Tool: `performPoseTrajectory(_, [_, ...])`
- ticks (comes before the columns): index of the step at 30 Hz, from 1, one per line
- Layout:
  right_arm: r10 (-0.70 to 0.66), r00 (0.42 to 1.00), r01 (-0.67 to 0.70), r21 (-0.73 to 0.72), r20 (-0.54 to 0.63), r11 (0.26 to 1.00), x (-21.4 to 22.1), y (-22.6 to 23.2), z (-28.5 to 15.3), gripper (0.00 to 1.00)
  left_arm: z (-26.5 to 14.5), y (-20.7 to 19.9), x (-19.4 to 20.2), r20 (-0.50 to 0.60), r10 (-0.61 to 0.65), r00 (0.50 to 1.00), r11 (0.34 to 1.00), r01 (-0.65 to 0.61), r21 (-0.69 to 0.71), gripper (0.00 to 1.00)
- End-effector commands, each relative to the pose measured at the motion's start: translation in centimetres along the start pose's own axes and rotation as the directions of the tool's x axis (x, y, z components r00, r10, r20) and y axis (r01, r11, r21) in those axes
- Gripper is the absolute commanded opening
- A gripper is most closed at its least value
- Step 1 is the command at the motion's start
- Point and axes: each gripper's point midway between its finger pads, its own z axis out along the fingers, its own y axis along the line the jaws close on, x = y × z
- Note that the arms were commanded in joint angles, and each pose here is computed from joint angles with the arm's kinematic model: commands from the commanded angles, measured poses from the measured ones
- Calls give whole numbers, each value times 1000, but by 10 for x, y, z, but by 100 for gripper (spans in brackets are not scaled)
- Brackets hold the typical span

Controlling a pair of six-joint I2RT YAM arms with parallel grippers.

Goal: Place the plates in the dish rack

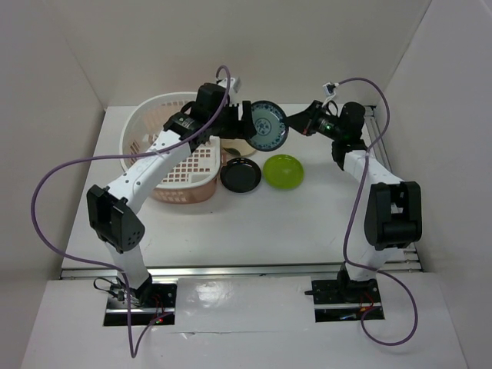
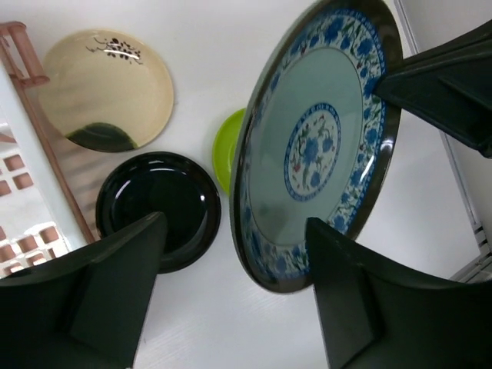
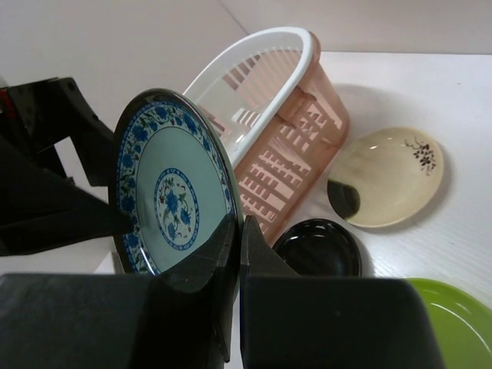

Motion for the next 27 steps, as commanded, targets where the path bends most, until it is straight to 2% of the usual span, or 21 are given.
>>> performPoseTrajectory(1, [-101, 994, 106, -113, 49, 988, -28, 42, 5, 0, -18, 2, -29, 97, -3, 995, 1000, 2, 15, 83])
performPoseTrajectory(3, [-94, 995, 99, -110, 43, 989, -27, 41, 5, 0, -19, 6, -31, 100, -7, 995, 1000, 7, 8, 77])
performPoseTrajectory(5, [-87, 996, 91, -114, 33, 989, -21, 42, 6, 0, -23, 5, -34, 109, -7, 994, 1000, 6, 12, 67])
performPoseTrajectory(8, [-81, 996, 83, -111, 28, 990, -18, 40, 6, 0, -24, 4, -40, 129, -6, 992, 1000, 5, 10, 45])
performPoseTrajectory(10, [-80, 997, 82, -120, 22, 989, -15, 43, 8, 0, -20, 10, -39, 123, -11, 992, 1000, 11, -1, 39])
performPoseTrajectory(12, [-80, 997, 82, -127, 17, 989, -13, 45, 12, 0, -16, 8, -38, 115, -20, 993, 1000, 19, 10, 25])
performPoseTrajectory(13, [-80, 997, 82, -127, 17, 989, -13, 45, 12, 0, -13, 6, -37, 108, -20, 994, 1000, 18, 20, 1])
performPoseTrajectory(19, [-61, 998, 59, -159, -9, 985, -5, 45, 22, 0, -8, 6, -36, 81, -34, 996, 999, 32, 34, 0])
performPoseTrajectory(21, [-52, 999, 50, -148, -10, 988, -3, 40, 24, 50, -15, 8, -45, 113, -22, 993, 1000, 21, 12, 0])
performPoseTrajectory(22, [-47, 999, 45, -145, -14, 988, -4, 40, 24, 78, -19, 10, -49, 130, -22, 991, 1000, 22, -2, 0])
performPoseTrajectory(23, [-40, 999, 38, -130, -9, 991, -6, 36, 27, 95, -24, 12, -53, 149, -9, 989, 1000, 12, -21, 0])
performPoseTrajectory(24, [-13, 1000, 12, -100, -15, 995, -2, 26, 29, 100, -24, 21, -57, 167, 12, 986, 998, 0, -70, 0])
performPoseTrajectory(27, [-28, 999, 28, -21, 22, 999, -11, 10, 34, 100, -40, 39, -79, 240, 54, 969, 985, -12, -174, 0])
